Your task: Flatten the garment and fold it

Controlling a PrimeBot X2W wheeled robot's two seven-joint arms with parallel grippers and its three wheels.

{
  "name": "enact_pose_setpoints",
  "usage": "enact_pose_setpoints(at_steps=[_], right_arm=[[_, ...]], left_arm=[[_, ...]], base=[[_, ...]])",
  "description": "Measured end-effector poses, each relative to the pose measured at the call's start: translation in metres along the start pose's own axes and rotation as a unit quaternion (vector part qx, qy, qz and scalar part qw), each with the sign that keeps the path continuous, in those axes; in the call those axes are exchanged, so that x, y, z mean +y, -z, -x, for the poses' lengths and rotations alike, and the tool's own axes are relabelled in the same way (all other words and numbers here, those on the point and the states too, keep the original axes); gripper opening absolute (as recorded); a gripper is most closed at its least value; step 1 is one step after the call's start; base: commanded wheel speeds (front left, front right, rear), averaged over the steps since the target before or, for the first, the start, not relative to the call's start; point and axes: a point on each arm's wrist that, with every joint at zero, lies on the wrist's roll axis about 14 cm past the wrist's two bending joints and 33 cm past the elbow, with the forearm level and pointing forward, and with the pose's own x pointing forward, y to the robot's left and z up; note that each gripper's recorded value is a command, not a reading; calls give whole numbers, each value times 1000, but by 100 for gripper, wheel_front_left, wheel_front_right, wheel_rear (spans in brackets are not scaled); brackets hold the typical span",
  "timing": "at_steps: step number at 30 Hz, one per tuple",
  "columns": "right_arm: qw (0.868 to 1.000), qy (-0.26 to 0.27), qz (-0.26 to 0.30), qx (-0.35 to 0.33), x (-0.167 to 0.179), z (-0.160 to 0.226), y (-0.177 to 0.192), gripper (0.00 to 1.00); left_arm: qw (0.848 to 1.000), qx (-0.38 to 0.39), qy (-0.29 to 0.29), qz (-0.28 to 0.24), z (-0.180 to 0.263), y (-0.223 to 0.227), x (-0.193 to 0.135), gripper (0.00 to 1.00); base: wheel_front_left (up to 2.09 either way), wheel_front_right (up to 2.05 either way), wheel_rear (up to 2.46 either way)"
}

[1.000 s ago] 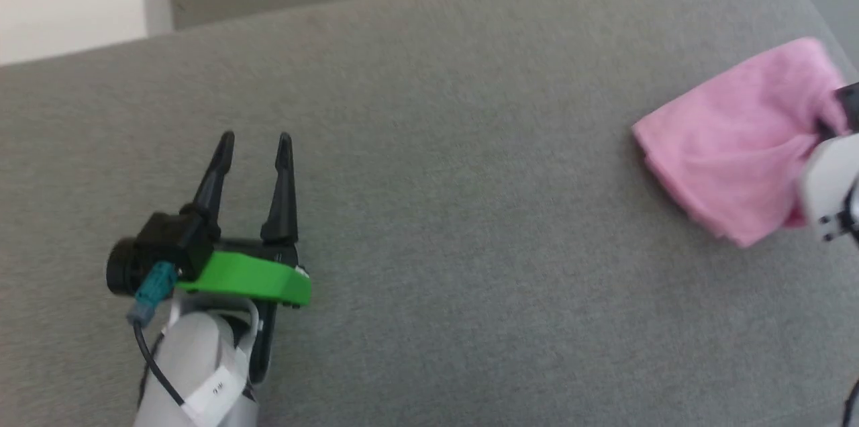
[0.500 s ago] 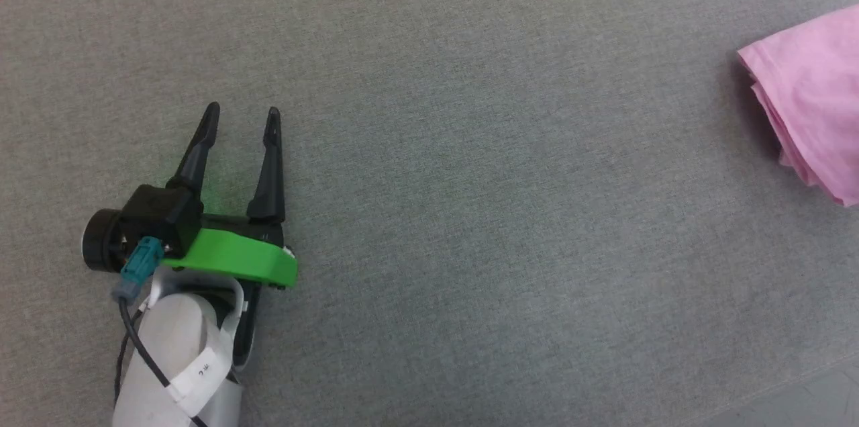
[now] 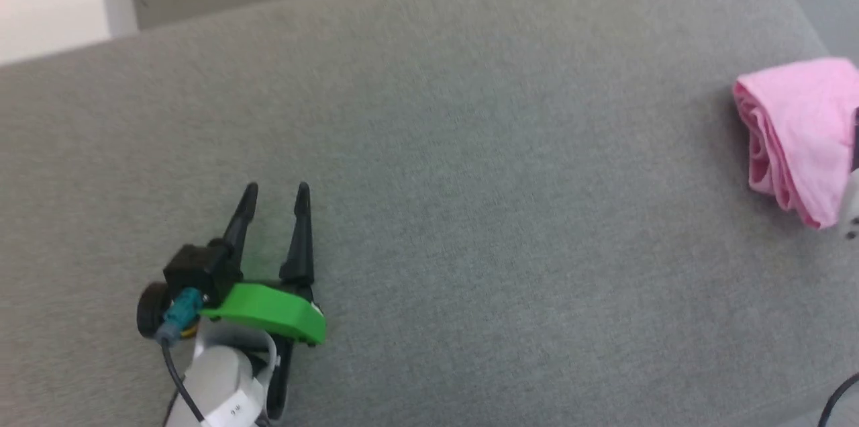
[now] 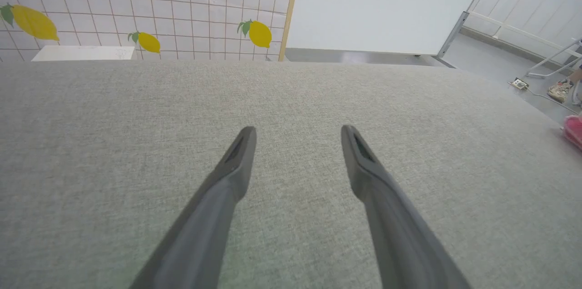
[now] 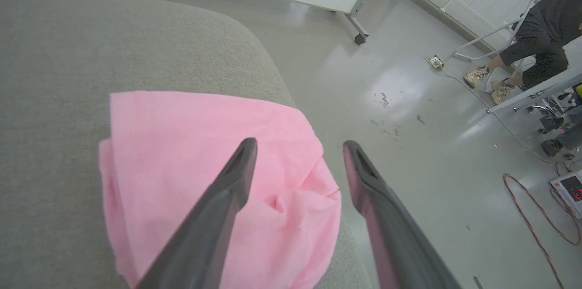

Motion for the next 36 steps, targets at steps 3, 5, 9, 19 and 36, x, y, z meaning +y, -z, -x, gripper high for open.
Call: enact_pose_setpoints(at_steps=[3,5,9,19,36], right_arm=[[998,-28,-44,-31,23,15,-6,100],[995,-46,-70,-59,37,25,-16,100],[982,-90,-114,-116,68,48,-40,100],[935,-218,-190,-206,162,120,-99,100],[911,-278,-198,-230,188,186,-91,100]], left_arm=[[1000,-9,-10,-4,16,-13,-1,100],[1000,-16,-18,-7,28,-21,1,100],[998,-40,-39,-14,50,-44,7,100],[989,-83,-114,-32,111,-75,38,100],[980,-119,-158,-35,164,-91,47,100]], base=[[0,0,0],[0,0,0],[0,0,0],[0,0,0],[0,0,0]])
